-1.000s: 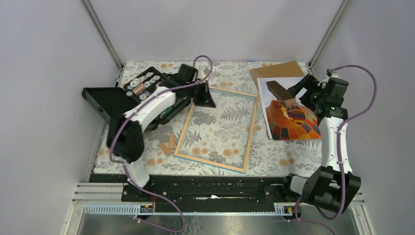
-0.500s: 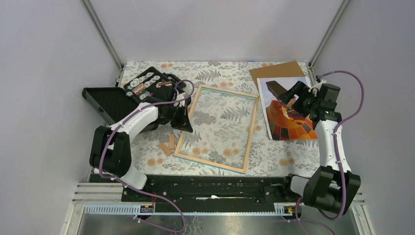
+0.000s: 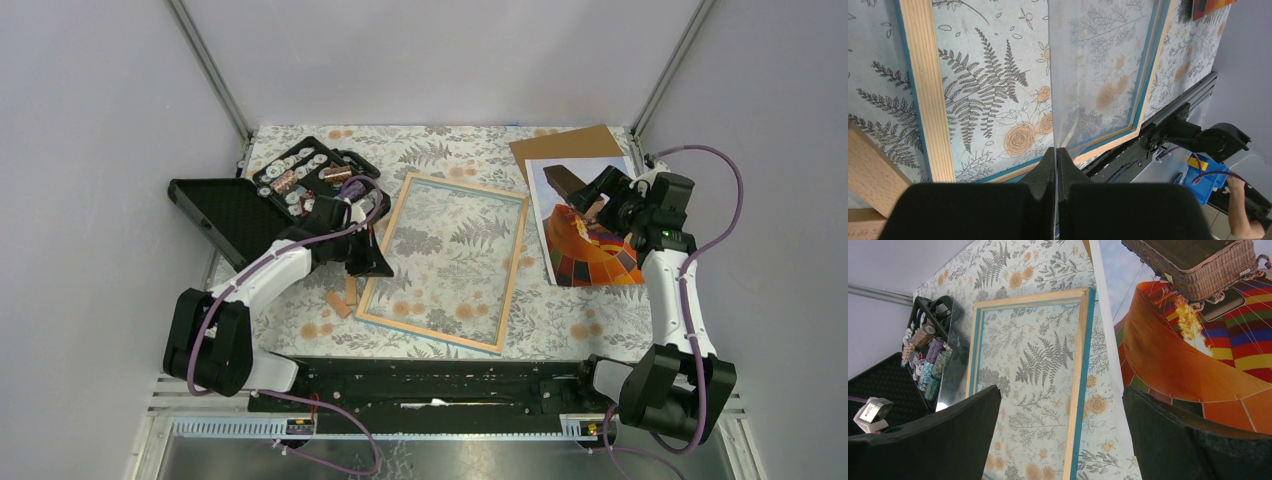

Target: Put the photo into the frame

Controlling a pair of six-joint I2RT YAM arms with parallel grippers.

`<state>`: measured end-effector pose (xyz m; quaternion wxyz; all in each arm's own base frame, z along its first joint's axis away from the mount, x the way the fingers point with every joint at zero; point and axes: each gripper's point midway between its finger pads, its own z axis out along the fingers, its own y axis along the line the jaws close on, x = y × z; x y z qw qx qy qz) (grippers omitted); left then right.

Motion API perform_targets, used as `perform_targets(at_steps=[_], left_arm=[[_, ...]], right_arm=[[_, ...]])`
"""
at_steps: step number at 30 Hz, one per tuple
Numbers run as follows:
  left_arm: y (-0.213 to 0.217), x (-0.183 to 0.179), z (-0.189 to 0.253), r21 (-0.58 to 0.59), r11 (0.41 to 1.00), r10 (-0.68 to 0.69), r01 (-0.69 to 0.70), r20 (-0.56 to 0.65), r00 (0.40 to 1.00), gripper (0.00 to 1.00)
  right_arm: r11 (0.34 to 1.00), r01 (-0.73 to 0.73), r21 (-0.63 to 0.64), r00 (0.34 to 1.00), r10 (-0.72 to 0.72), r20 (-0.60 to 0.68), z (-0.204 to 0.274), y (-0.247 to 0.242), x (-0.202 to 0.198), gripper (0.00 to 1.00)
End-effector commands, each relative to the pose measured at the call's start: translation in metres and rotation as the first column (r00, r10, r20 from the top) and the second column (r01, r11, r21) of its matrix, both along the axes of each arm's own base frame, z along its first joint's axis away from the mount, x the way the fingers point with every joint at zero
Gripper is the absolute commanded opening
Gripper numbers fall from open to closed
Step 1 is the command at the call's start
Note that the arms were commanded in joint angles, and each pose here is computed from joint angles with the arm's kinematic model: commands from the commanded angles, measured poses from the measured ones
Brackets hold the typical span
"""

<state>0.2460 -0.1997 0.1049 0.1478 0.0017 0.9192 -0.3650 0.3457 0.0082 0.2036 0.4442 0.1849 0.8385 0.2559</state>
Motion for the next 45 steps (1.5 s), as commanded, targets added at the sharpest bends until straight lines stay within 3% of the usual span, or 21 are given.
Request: perform_targets(at_steps=[1, 11, 28, 36, 45], left_arm=[[-0.002, 0.011, 0.011, -0.034, 0.999, 0.044, -0.041, 0.073, 0.996, 0.00], [0.001, 0.000, 0.002, -0.019, 1.000, 0.020, -0.019, 0.038, 0.999, 0.00], [-0.008, -0.016, 0.004, -0.100, 0.992, -0.078, 0.076, -0.010, 0.997, 0.00], [-0.001, -0.019, -0.005, -0.050, 0.996, -0.077, 0.075, -0.048, 0.996, 0.00], [-0.006, -0.020, 0.006, -0.104, 0.987, -0.128, 0.122, -0.059, 0.990, 0.00]], right_arm=[[1.000, -0.022, -0.009, 0.998, 0.023, 0.061, 0.013, 0.005, 0.003, 1.00], [1.000, -0.023, -0.010, 0.998, 0.023, 0.065, 0.014, 0.005, 0.002, 1.00], [1.000, -0.023, -0.009, 0.998, 0.024, 0.064, 0.013, 0.005, 0.003, 1.00], [1.000, -0.025, -0.006, 0.998, 0.026, 0.063, 0.011, 0.006, 0.003, 1.00], [0.999, -0.032, -0.001, 0.998, 0.032, 0.056, 0.008, 0.007, 0.004, 1.00]])
